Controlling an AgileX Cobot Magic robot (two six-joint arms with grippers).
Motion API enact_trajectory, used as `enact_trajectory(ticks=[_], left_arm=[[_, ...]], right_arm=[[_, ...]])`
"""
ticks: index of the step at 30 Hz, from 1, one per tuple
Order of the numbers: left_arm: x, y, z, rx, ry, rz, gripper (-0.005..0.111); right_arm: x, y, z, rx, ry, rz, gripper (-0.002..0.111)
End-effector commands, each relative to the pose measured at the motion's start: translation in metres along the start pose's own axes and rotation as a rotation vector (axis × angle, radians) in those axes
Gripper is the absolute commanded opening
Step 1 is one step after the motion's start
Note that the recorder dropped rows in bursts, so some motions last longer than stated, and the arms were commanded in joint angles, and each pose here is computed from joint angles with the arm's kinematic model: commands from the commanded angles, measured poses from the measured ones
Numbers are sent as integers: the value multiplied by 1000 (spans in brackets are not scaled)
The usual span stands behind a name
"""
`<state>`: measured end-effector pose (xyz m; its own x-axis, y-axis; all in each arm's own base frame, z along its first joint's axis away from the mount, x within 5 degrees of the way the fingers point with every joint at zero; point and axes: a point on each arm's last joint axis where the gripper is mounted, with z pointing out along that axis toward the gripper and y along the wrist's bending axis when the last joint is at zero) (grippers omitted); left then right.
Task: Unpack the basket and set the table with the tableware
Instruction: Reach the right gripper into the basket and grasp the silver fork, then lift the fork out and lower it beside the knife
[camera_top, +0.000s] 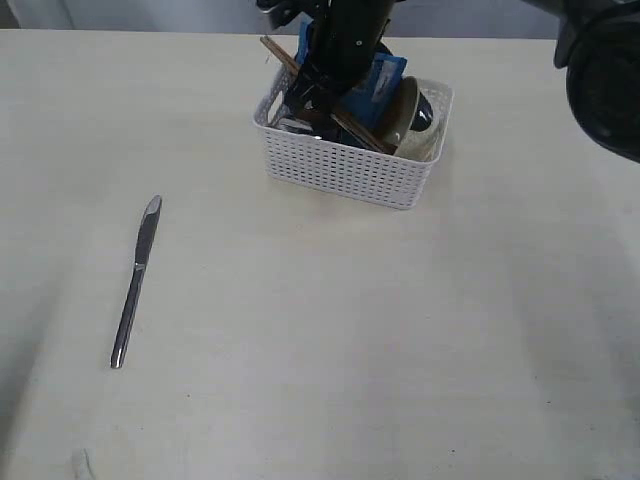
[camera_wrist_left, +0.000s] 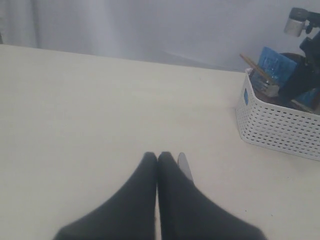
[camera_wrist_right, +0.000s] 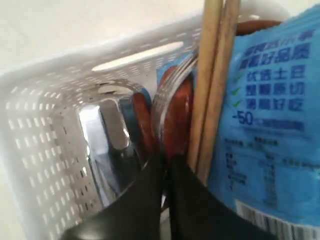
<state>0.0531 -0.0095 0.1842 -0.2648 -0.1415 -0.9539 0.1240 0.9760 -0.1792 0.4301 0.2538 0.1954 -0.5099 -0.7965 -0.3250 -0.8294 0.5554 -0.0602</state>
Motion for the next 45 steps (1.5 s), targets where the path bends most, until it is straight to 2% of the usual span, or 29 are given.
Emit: enact_trajectory(ticks=[1, 8, 14, 17, 24, 31, 35, 45], left_arm=[[0, 0, 0, 2, -10, -3, 0], [0, 0, 0, 2, -10, -3, 0], [0, 0, 0, 2, -10, -3, 0], [0, 0, 0, 2, -10, -3, 0], [0, 0, 0, 2, -10, -3, 0], [0, 0, 0, 2, -10, -3, 0], [0, 0, 0, 2, -10, -3, 0], [0, 0, 0, 2, -10, -3, 0]], right_arm=[[-6, 0, -38, 30, -56, -17, -1], [-10, 7, -75, 12, -130, -1, -1], [-5, 10, -78, -21, -81, 73, -1], [-8, 22, -80, -55, -69, 126, -1], [-29, 86, -89, -82, -47, 265, -1], [-44, 170, -70, 18, 5, 421, -1], [-45, 199, -48, 81, 32, 510, -1], [-36, 246, 11, 140, 128, 631, -1]])
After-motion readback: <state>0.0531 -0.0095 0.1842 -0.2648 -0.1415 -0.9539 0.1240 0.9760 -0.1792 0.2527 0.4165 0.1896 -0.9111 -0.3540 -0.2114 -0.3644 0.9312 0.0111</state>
